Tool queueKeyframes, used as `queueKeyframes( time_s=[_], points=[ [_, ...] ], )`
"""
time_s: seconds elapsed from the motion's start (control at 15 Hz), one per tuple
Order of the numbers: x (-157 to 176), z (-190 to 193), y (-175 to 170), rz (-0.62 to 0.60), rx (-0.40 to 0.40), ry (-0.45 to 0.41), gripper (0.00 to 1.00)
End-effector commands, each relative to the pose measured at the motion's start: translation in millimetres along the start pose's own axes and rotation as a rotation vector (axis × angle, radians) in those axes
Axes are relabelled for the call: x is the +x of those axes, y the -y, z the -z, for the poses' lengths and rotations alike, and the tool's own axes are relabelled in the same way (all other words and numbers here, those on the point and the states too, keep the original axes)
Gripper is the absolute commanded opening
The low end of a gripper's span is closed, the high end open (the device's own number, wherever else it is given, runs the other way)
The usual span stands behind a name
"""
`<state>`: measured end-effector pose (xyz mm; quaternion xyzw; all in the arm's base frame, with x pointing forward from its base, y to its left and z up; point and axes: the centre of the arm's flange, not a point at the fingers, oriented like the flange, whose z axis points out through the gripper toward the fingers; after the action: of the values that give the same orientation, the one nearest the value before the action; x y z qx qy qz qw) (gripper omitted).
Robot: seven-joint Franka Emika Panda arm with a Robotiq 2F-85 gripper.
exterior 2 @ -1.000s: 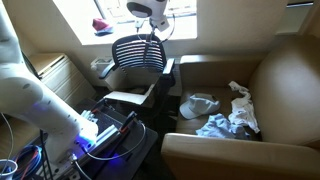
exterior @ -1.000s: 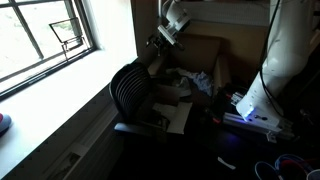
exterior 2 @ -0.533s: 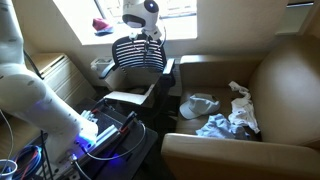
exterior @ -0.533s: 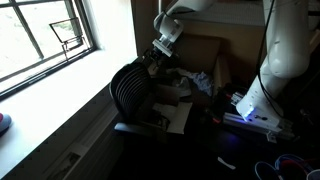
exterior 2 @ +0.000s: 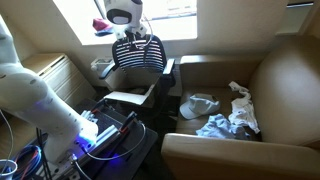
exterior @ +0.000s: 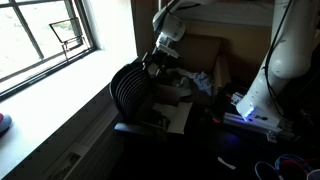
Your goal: Take the belt from the couch, hang it on the chair, then put it back on the couch
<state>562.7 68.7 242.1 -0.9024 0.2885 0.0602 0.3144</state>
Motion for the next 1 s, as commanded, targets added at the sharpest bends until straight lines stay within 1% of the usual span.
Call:
queueKeyframes(
  time_s=[0.0, 0.13, 0.2, 0.27, 0.4, 0.73, 0.8, 0.93],
  points=[
    [-6, -3, -2, 0.021, -0.026, 0.01, 1.0],
    [-11, -6, -5, 0.038, -0.043, 0.019, 1.0],
    [-11, -11, -5, 0.123, -0.041, -0.007, 1.0],
    [-12, -19, -2, 0.195, -0.068, -0.044, 1.0],
    [-11, -34, 8, 0.289, -0.127, -0.059, 1.0],
    [-9, -89, 39, 0.544, -0.258, -0.073, 1.0],
    [-4, -95, 48, 0.597, -0.291, -0.077, 1.0],
    [10, -95, 66, 0.708, -0.355, -0.103, 1.0]
  ],
)
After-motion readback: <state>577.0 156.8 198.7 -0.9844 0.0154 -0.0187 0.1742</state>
